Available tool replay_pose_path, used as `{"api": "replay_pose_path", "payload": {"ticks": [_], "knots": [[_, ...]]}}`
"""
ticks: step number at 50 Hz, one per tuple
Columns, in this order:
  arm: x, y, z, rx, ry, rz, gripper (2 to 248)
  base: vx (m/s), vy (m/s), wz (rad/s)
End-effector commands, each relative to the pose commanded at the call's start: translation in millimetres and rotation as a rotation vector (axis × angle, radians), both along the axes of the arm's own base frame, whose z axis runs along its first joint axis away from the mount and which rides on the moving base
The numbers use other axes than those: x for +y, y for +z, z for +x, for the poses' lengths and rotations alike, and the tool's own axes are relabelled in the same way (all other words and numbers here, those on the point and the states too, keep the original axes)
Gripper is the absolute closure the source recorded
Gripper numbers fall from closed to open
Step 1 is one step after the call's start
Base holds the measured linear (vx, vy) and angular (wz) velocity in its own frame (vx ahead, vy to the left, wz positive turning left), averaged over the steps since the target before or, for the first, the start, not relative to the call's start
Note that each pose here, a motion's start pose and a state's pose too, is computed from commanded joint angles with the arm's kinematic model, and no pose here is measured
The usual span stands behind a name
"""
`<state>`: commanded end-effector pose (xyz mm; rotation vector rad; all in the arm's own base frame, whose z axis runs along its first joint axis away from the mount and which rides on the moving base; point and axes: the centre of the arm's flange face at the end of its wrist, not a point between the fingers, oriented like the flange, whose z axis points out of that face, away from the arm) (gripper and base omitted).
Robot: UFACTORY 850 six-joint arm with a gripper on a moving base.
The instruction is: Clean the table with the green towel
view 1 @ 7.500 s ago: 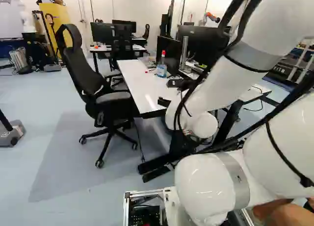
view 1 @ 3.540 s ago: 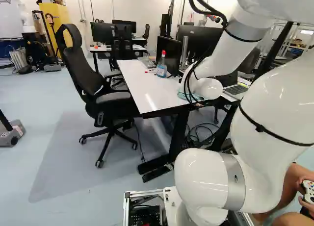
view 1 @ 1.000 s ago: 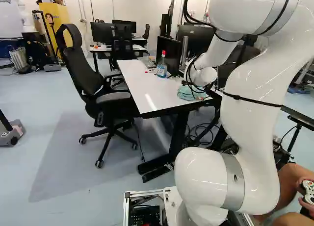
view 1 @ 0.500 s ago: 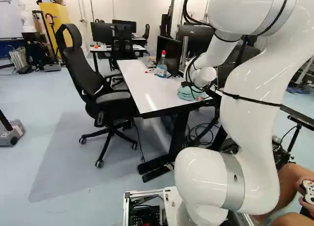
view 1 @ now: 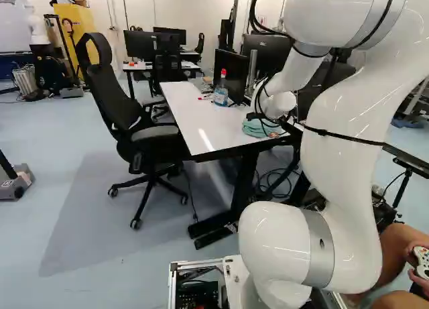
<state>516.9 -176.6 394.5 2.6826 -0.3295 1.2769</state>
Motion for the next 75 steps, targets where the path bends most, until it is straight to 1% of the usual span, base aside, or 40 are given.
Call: {"api": "replay_pose_path", "payload": {"ticks": [16, 30, 38, 73, 74, 75], "knots": [[-2.5, -2.0, -1, 0.031, 0.021, -0.01, 3, 0.0, 0.0, 0.0], [-7.2, -4.4, -3, 0.066, 0.026, -0.012, 3, 0.0, 0.0, 0.0], [-10.0, -5.3, -3, 0.077, 0.025, -0.012, 3, 0.0, 0.0, 0.0], [-10.6, -5.5, -3, 0.08, 0.025, -0.013, 3, 0.0, 0.0, 0.0], [-10.6, -5.5, -3, 0.08, 0.025, -0.013, 8, 0.0, 0.0, 0.0], [-10.6, -5.5, -3, 0.08, 0.025, -0.013, 8, 0.0, 0.0, 0.0]]}}
